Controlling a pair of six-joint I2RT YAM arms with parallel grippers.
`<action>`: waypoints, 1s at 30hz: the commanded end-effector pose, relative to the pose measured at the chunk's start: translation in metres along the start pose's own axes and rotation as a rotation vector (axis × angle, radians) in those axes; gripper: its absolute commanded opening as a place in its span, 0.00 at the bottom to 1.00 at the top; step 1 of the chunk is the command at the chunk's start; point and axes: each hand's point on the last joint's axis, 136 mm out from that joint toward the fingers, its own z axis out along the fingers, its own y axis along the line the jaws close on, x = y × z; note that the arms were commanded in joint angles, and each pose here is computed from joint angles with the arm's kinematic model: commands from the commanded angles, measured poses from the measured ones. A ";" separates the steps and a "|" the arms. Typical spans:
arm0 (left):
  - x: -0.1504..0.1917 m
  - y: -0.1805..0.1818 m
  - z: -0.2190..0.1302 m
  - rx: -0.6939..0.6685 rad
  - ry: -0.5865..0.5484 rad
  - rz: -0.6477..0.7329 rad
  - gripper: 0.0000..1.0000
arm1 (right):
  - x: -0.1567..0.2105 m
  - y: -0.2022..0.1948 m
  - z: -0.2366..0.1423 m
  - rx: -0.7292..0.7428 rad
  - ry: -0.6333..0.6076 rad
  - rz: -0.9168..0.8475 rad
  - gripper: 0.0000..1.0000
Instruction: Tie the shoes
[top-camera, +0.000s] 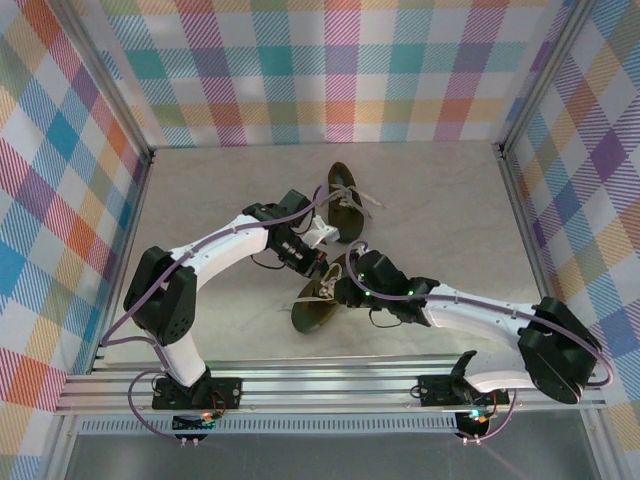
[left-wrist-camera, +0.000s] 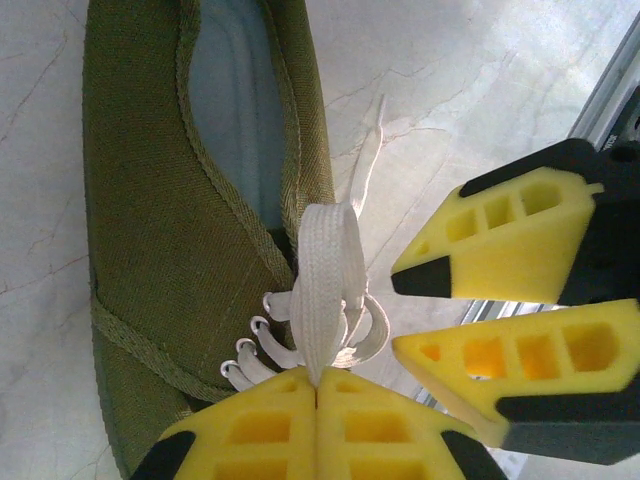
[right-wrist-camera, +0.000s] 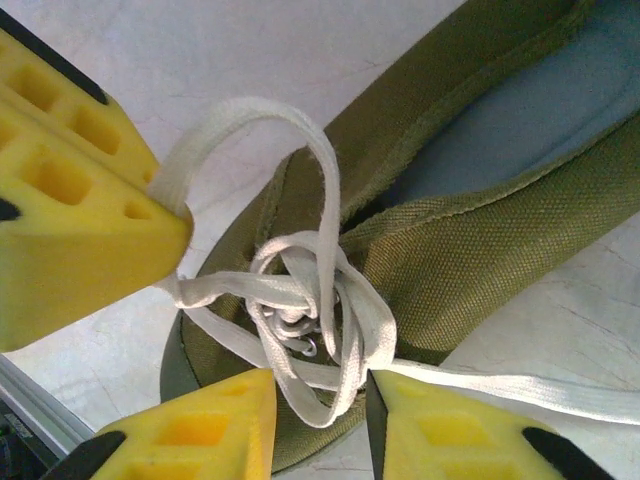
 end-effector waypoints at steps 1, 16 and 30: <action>-0.003 -0.009 -0.009 -0.003 -0.020 0.022 0.00 | -0.002 0.005 0.003 0.009 0.012 0.013 0.28; -0.003 -0.007 -0.012 -0.027 -0.018 0.029 0.00 | -0.004 0.000 -0.008 0.039 -0.004 -0.025 0.01; 0.001 -0.008 -0.013 -0.032 -0.009 0.042 0.00 | 0.006 -0.008 -0.020 0.122 0.120 -0.224 0.02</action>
